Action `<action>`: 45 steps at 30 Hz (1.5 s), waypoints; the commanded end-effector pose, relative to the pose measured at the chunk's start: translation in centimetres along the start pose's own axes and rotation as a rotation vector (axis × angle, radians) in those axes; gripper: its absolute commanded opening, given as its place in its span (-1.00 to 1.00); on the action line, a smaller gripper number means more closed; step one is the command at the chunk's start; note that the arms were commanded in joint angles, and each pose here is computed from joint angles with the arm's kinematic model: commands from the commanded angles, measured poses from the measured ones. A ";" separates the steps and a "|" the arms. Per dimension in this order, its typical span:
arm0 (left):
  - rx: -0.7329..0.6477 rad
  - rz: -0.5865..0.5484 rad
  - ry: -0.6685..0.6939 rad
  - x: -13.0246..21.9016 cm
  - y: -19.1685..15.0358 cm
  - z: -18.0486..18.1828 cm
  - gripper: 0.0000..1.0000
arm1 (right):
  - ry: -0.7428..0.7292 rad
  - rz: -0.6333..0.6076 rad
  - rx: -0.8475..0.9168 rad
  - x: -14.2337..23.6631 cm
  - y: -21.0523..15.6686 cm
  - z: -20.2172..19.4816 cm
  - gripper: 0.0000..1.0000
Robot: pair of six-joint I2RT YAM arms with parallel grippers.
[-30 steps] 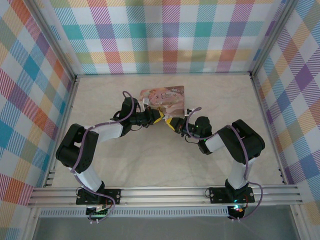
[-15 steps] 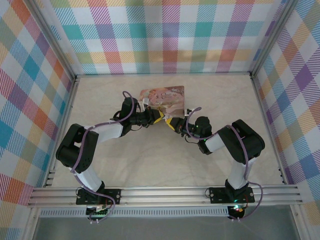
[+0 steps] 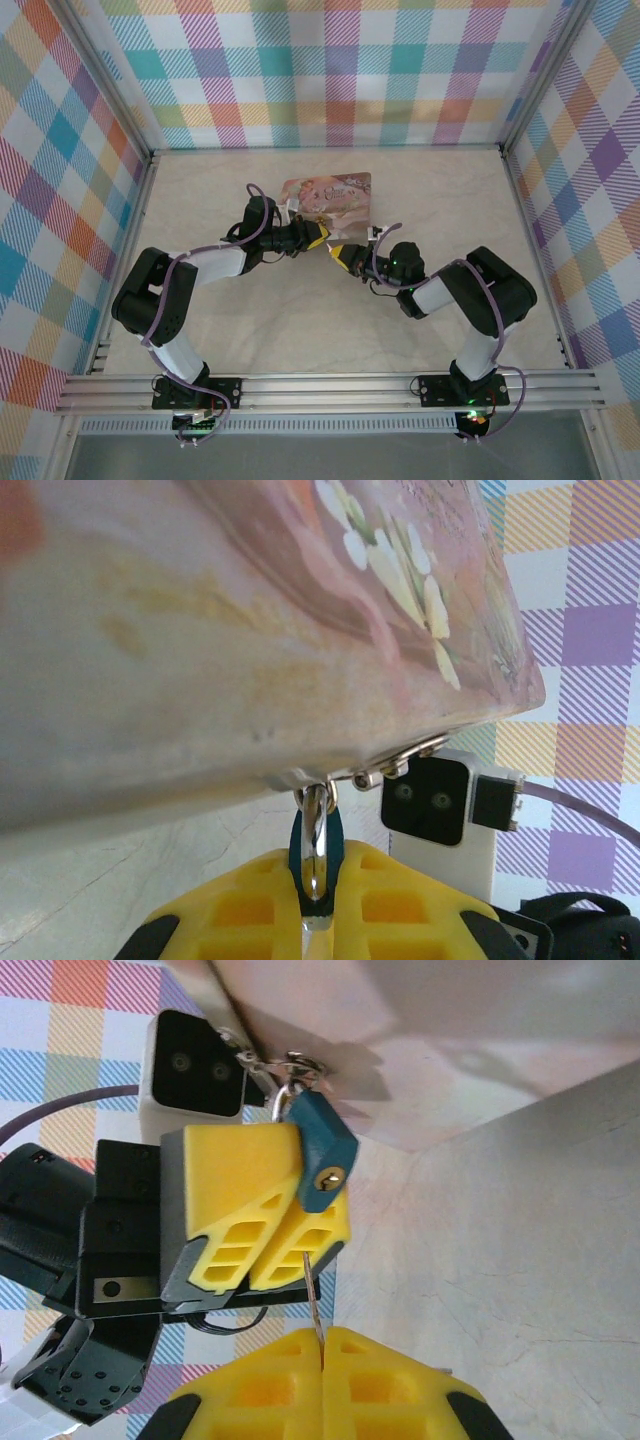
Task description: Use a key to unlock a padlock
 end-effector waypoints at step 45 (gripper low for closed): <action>-0.043 0.081 -0.102 0.9 -1.4 -1.9 -0.80 | -0.022 -0.070 0.041 -1.5 1.6 0.2 -1.00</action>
Point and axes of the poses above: each hand's point on the last joint's axis, 136 mm out from that joint toward the fingers, its own x axis back along the fingers, its own z axis along the line the jaws close on, y = z × x, the point moved 7 cm from there along x, back along the fingers, and after that the axes turned 10 degrees about x, right-handed, at the moved point
